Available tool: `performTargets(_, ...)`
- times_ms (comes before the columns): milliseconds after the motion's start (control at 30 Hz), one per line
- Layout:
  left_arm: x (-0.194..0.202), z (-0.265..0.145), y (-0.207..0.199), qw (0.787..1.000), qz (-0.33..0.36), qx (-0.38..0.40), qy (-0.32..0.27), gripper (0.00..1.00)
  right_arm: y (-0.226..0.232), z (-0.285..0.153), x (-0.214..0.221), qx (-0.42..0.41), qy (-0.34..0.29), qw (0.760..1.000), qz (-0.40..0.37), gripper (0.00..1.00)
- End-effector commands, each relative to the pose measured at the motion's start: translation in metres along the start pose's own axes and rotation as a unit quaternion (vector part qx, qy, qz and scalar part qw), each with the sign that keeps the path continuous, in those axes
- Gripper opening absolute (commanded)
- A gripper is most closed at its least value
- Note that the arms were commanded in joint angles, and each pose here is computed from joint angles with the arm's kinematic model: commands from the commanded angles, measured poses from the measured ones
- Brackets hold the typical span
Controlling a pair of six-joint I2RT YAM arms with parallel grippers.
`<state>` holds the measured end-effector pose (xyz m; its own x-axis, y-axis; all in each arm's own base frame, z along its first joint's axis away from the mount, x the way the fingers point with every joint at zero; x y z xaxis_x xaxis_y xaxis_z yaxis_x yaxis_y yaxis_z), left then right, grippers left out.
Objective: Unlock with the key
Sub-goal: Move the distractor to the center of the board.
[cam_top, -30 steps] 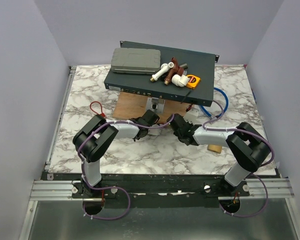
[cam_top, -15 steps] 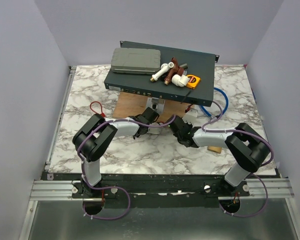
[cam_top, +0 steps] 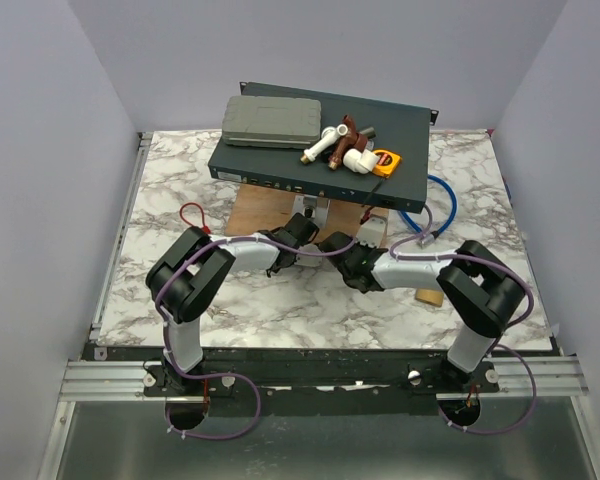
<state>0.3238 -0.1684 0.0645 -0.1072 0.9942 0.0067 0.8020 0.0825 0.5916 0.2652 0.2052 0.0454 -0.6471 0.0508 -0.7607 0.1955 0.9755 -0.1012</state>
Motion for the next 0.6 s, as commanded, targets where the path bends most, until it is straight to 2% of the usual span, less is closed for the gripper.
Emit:
performTargets(0,-0.015,0.008,0.002,0.997,-0.023,-0.007,-0.076,0.00,-0.041,0.029,0.080,0.095,0.096,0.991,0.017,0.01)
performTargets(67,-0.014,0.005,-0.001,0.997,-0.024,-0.005,-0.079,0.00,-0.049,0.026,0.079,0.133,0.094,0.985,0.054,0.01)
performTargets(267,-0.012,0.001,-0.003,0.996,-0.027,-0.003,-0.082,0.00,-0.049,0.019,0.085,0.074,0.095,0.992,0.036,0.01)
performTargets(400,-0.012,0.001,-0.004,0.996,-0.032,-0.002,-0.085,0.00,-0.057,0.022,0.109,0.115,0.101,0.988,0.014,0.01)
performTargets(567,-0.014,0.002,-0.004,0.996,-0.025,0.002,-0.086,0.00,-0.050,0.027,0.108,0.144,0.097,0.984,-0.025,0.01)
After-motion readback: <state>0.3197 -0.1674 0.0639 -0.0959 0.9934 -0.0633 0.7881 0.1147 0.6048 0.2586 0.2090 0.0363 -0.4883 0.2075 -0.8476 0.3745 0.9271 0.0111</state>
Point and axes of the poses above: each gripper's point midway between its finger pads, its own z axis out along the fingers, its own y axis along the line the jaws close on, x = y × z, the point moved 6 cm from there along -z, back along the fingers, and after that the axes turned 9 degrees about -z, right-handed, at the moved point
